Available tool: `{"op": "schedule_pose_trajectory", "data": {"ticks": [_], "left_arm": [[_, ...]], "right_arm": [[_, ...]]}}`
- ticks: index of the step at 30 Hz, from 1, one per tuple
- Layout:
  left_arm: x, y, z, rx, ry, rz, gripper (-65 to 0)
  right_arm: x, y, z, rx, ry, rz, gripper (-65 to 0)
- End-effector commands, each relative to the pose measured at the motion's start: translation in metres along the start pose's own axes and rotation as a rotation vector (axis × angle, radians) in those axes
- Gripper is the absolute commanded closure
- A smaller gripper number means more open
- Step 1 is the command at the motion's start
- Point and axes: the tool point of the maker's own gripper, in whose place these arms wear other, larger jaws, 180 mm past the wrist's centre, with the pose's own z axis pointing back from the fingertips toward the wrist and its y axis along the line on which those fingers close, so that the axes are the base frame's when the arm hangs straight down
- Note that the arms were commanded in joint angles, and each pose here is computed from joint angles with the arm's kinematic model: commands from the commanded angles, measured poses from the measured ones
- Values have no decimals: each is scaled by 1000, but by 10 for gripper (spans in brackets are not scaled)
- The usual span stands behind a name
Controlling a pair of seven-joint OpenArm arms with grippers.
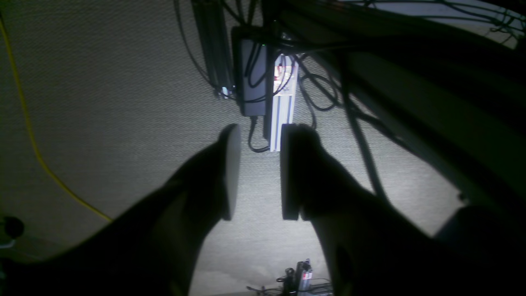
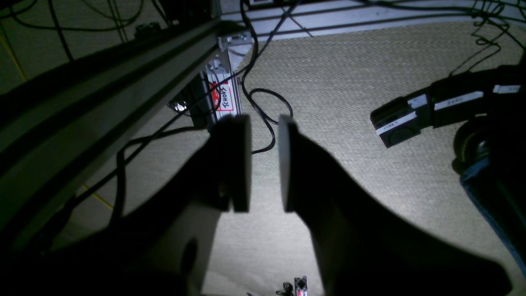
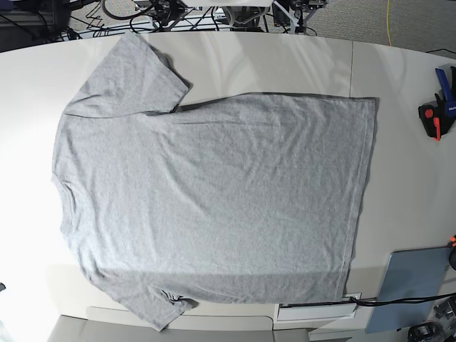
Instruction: Fold the T-shirt properly
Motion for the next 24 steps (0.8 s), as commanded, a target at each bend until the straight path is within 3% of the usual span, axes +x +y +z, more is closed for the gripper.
{"op": "schedule_pose_trajectory", "data": {"ticks": [1, 10, 24], "left_arm": [[-2, -2, 0, -8, -3, 0, -183], [-1, -11, 0, -58, -5, -1, -183], [2, -10, 1, -56, -14, -2, -183]], "right_arm": [[2, -1, 0, 1, -13, -3, -127], [2, -1, 0, 1, -15, -3, -127], [2, -1, 0, 2, -15, -3, -127]]}}
